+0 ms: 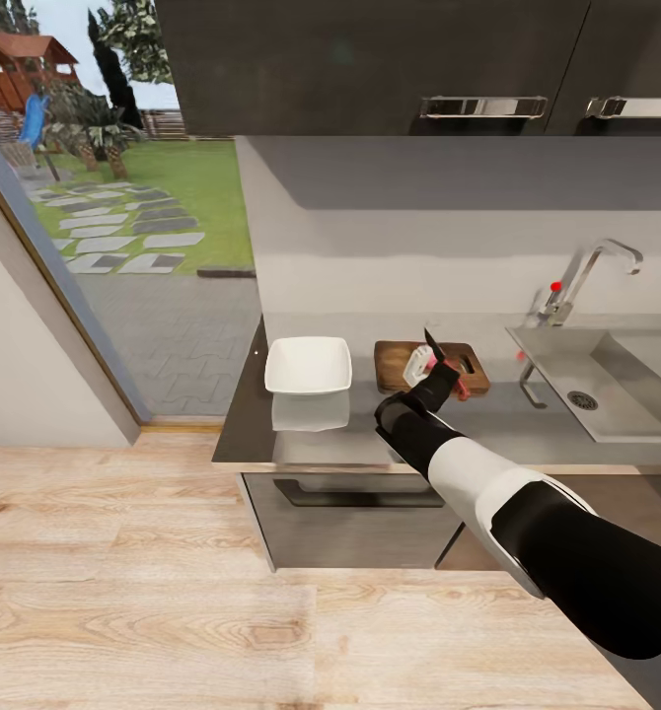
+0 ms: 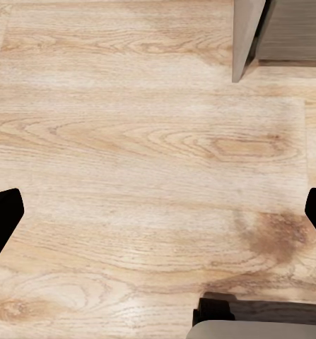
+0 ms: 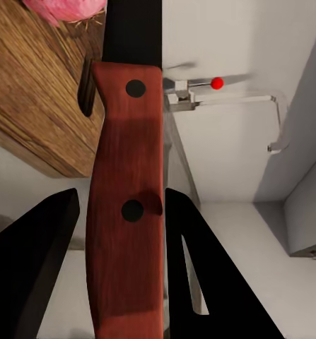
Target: In the kitchen, take the Vidalia onion out of the sink, dice it on the chopping board with the paring knife, put the diced onion into the bowl on the countertop, then place both the paring knife and the chopping board into the sink.
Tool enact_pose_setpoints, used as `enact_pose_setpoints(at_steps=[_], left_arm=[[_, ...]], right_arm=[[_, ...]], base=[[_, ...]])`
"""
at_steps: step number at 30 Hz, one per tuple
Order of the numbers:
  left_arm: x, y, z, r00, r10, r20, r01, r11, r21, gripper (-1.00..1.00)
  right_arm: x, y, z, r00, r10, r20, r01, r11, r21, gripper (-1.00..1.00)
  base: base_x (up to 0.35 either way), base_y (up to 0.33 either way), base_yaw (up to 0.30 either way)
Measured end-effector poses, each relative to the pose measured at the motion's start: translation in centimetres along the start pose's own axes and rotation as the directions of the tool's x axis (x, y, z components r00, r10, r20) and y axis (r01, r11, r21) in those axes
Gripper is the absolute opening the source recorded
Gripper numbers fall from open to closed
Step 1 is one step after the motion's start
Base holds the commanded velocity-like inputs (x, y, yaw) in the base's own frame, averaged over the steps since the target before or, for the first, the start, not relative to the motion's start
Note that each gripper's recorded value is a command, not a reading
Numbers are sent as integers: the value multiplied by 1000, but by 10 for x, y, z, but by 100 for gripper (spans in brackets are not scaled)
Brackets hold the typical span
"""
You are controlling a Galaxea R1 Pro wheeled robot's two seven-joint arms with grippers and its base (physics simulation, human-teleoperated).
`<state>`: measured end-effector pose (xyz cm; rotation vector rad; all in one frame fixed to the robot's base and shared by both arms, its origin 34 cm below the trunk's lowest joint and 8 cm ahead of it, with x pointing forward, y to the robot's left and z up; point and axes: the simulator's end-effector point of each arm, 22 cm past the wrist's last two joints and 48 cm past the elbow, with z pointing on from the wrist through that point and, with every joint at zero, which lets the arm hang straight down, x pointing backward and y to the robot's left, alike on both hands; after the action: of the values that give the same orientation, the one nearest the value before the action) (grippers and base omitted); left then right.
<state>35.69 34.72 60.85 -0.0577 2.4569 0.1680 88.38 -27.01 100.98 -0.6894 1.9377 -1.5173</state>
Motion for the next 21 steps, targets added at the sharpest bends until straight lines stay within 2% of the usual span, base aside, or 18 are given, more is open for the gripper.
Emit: enact_pose_setpoints(at_steps=[14,21], left_arm=[[0,0,0,1000,0,0,0,1000,0,100],[0,0,0,1000,0,1,0,1000,0,100]], right_arm=[[0,1,0,1000,-1,1,1,1000,-2,-100],[-1,-3,-1,1000,-2,5,2,1000,11,-100]], base=[[2,0,0],[218,0,0]])
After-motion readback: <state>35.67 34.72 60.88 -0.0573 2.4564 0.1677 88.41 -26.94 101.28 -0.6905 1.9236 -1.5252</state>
